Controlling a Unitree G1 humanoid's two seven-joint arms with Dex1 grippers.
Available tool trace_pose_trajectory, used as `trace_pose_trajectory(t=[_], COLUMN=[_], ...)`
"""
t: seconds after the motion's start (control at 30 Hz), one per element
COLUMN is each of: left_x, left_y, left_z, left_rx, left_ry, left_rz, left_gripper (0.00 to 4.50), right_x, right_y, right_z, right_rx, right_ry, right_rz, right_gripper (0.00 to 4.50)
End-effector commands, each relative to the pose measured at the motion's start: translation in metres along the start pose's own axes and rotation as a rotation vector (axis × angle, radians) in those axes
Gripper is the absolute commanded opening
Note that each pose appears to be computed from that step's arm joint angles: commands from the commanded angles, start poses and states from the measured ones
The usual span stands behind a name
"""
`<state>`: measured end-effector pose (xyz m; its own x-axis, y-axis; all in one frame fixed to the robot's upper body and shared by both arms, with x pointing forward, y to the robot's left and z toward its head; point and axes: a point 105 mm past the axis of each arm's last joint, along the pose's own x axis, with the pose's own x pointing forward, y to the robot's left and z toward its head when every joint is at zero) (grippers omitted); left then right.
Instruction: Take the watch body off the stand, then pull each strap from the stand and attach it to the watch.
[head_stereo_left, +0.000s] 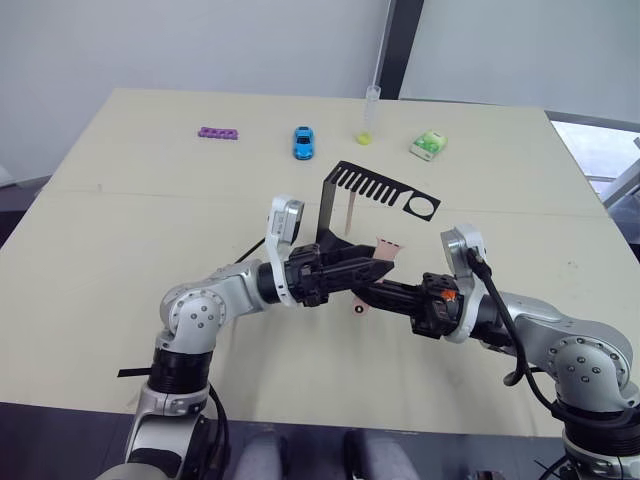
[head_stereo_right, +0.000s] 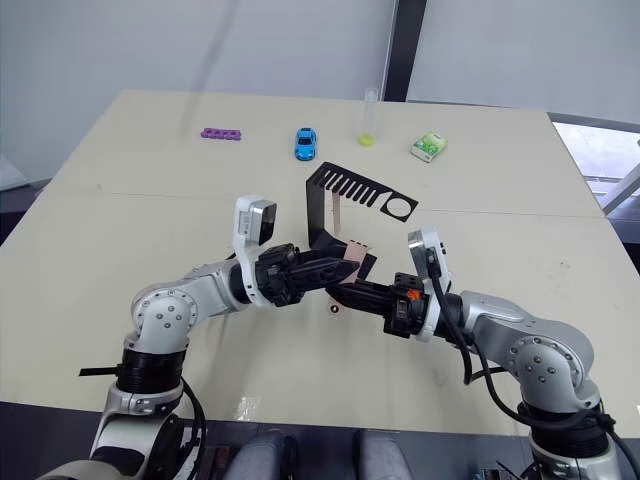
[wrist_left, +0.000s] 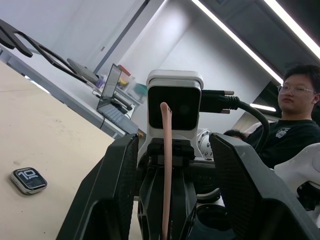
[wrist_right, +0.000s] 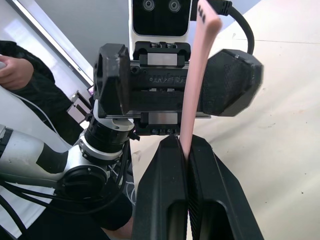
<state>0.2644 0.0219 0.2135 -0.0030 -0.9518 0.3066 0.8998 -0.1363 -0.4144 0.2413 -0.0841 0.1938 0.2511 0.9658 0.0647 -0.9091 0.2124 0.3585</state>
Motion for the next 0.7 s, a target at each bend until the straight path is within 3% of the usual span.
trace_pose_trajectory(t=[0.03, 0.07, 0.1, 0.7], left_x=[0.0036, 0.0036, 0.0037, 0.0031], left_y=[-0.0103, -0.0105, -0.0107, -0.0111], left_z=[0.0069, 0.0069, 0.0068, 0.0090], left_rx=[0.028, 0.027, 0.027, 0.034], left_ry=[-0.022, -0.023, -0.024, -0.031], left_rz=[-0.050, -0.051, -0.051, -0.055], left_gripper=[0.63, 0.07, 0.02, 0.02], right_x=[-0.0015, -0.0015, -0.0015, -0.0022], right_y=[0.0068, 0.0069, 0.0070, 0.0114], right_z=[0.0094, 0.0095, 0.0096, 0.0100], right_rx=[-0.037, -0.037, -0.037, -0.076], right_ry=[-0.025, -0.025, -0.026, -0.019], right_rz=[0.013, 0.013, 0.013, 0.008], right_gripper=[0.00, 0.00, 0.00, 0.00])
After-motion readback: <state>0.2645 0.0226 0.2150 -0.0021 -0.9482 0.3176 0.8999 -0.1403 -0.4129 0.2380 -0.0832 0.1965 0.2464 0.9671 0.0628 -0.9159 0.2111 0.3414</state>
